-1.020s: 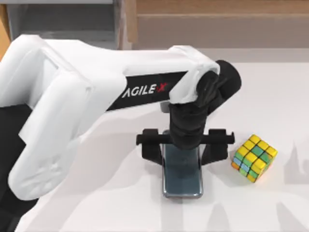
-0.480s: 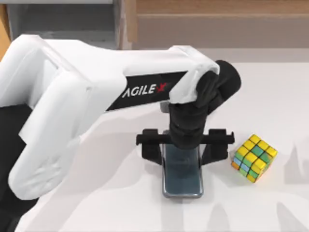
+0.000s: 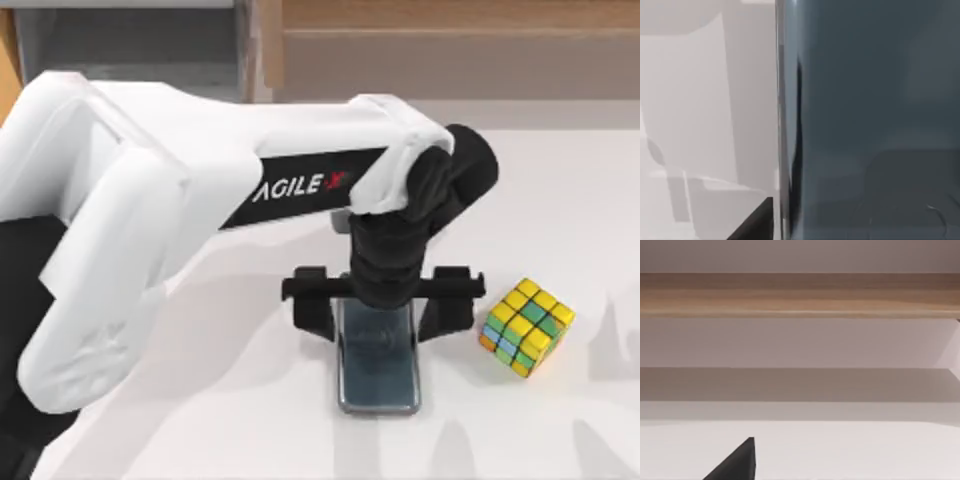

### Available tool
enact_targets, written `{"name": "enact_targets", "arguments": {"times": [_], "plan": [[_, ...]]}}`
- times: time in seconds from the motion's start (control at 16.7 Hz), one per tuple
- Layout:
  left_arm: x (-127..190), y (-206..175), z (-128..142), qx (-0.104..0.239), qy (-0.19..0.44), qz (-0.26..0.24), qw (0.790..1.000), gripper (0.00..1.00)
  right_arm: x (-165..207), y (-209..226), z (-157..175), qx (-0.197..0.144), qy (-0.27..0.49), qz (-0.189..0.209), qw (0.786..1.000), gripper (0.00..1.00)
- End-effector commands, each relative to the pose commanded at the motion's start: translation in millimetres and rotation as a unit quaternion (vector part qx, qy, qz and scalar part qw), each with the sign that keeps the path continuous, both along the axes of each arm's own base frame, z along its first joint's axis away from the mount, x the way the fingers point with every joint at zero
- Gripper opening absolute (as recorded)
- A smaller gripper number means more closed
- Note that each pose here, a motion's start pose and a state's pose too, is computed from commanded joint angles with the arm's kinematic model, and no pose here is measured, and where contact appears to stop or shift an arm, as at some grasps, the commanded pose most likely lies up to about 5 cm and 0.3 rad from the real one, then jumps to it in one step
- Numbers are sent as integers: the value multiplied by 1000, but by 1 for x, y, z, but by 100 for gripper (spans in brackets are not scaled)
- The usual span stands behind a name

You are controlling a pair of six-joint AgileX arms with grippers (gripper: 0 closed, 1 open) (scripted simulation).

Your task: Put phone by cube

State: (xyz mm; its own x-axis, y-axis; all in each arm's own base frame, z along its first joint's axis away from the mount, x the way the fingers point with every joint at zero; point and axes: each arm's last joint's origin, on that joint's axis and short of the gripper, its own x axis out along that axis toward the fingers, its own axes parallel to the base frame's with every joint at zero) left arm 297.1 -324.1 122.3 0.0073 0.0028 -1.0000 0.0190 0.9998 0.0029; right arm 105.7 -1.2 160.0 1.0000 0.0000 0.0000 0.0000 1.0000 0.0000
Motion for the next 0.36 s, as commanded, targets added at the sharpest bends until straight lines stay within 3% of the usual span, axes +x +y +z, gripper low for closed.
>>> {"name": "enact_targets", "arguments": {"times": [0.36], "plan": [[0,0,0,0,0,0,1000,100,0,0,0,0,0,0,1000,100]]}}
